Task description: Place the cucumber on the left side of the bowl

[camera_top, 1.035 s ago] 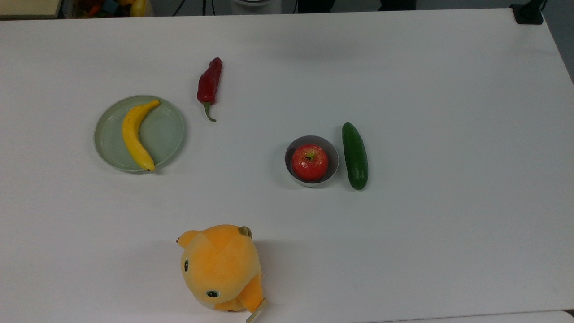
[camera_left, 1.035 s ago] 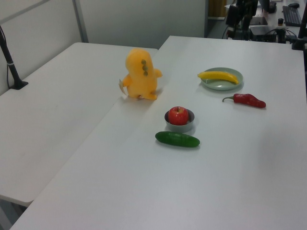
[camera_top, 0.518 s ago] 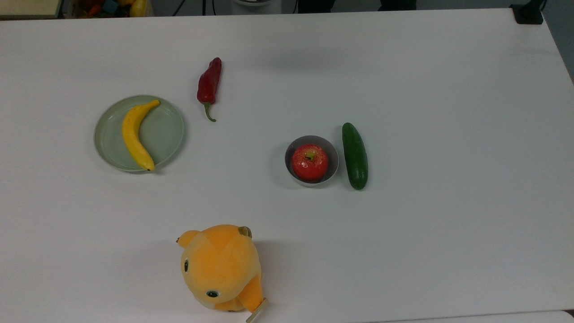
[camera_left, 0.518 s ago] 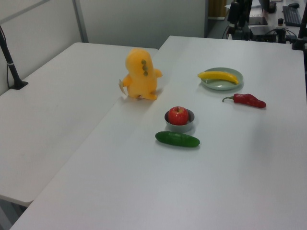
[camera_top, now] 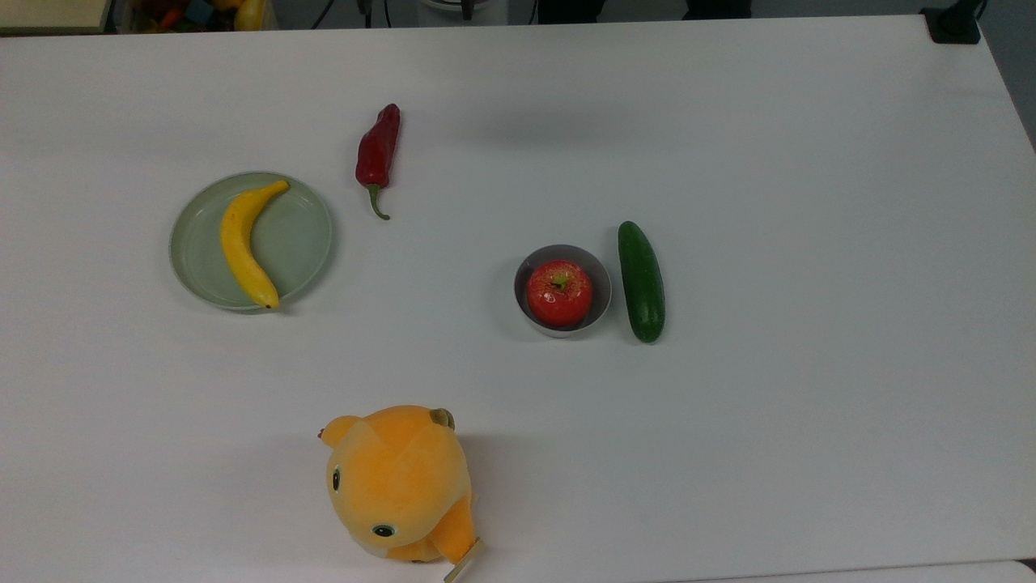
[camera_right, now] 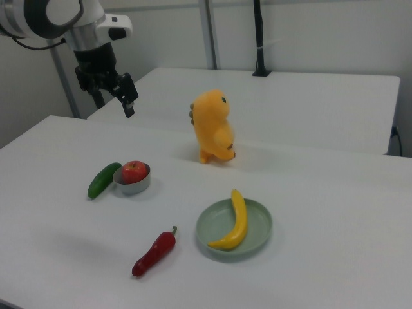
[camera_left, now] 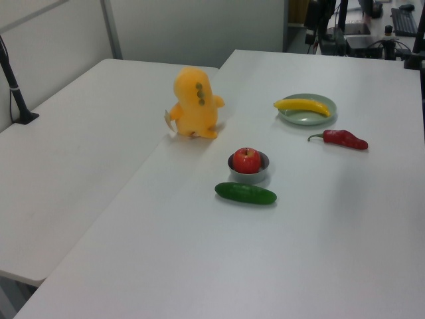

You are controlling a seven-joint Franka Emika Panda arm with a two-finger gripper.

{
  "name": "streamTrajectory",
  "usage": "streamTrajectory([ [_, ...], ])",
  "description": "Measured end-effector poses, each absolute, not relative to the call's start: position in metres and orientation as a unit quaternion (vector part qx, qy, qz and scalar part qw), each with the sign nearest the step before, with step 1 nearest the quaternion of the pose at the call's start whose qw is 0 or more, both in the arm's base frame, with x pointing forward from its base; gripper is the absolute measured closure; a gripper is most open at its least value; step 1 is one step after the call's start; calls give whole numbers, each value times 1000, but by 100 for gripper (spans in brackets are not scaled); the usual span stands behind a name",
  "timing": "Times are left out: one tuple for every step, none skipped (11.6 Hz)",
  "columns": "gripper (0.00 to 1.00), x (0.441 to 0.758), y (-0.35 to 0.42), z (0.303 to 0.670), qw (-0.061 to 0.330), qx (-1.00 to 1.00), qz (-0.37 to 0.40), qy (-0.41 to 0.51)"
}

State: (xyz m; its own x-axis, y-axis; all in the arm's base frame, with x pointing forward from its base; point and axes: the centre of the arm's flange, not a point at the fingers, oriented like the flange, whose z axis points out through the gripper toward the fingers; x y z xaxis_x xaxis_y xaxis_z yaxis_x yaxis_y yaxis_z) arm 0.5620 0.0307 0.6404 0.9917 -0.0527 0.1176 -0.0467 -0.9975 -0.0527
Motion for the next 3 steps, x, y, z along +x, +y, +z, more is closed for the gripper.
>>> streamTrajectory([
  [0, 562, 31, 640, 25, -998, -60, 14],
  [0, 562, 32, 641, 24, -998, -60, 3],
  [0, 562, 33, 641, 24, -998, -61, -2],
])
